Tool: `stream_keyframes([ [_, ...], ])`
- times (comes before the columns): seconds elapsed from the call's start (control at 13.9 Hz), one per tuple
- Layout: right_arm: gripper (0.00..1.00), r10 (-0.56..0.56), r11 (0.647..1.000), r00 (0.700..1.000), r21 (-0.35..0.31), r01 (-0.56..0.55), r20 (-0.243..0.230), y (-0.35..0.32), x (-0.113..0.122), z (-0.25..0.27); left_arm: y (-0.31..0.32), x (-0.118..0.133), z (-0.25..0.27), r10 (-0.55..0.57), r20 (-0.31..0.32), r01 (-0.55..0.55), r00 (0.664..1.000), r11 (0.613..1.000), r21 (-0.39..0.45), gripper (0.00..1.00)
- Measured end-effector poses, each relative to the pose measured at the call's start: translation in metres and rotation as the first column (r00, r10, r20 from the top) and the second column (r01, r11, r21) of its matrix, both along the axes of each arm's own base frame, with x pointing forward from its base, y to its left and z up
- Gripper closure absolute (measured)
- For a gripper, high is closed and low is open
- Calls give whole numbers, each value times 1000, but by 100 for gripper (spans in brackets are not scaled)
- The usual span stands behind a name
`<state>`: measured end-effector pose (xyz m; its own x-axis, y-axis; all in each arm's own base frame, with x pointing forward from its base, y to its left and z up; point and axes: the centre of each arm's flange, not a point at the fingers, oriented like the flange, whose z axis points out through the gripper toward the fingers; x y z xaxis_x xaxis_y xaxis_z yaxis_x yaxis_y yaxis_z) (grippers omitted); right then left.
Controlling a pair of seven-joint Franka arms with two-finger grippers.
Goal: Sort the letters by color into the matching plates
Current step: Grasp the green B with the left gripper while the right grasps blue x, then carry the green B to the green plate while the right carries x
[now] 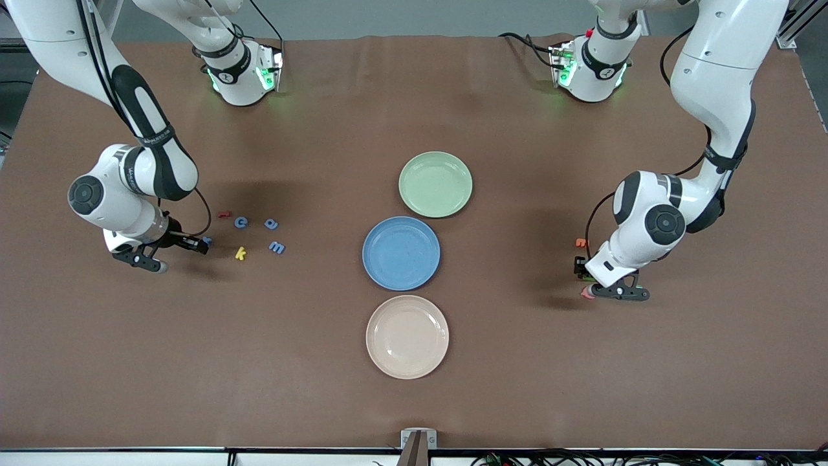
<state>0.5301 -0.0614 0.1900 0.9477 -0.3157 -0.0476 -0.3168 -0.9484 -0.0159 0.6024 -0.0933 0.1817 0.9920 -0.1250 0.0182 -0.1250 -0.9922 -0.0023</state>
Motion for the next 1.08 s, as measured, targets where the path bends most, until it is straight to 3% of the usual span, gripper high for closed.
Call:
stream_keyframes([
  [0.29, 39, 0, 1000, 1000, 2, 0, -16, 0, -6, -6, 0, 0, -6, 1, -6, -1, 1000, 1000, -1, 50],
  [0.43, 39, 0, 1000, 1000, 3, 0, -23, 1, -8, -8, -2, 2, -4, -1, -3, 1, 1000, 1000, -2, 65],
  [0.72, 39, 2, 1000, 999, 5, -1, -42, 2, -15, -15, -1, 5, 4, -1, 4, 1, 1000, 1000, 0, 65],
  [0.94, 42, 5, 1000, 999, 6, -5, -49, 4, -16, -19, -16, -2, 35, -10, -55, 10, 998, 1000, 15, 65],
  [1.01, 50, 5, 1000, 999, 5, -5, -46, 4, -15, -19, -33, -7, 49, 4, -69, -3, 998, 1000, 15, 65],
  [1.08, 50, 5, 1000, 999, 5, -5, -46, 4, -15, -19, -54, -14, 62, 20, -79, -19, 997, 1000, 12, 65],
])
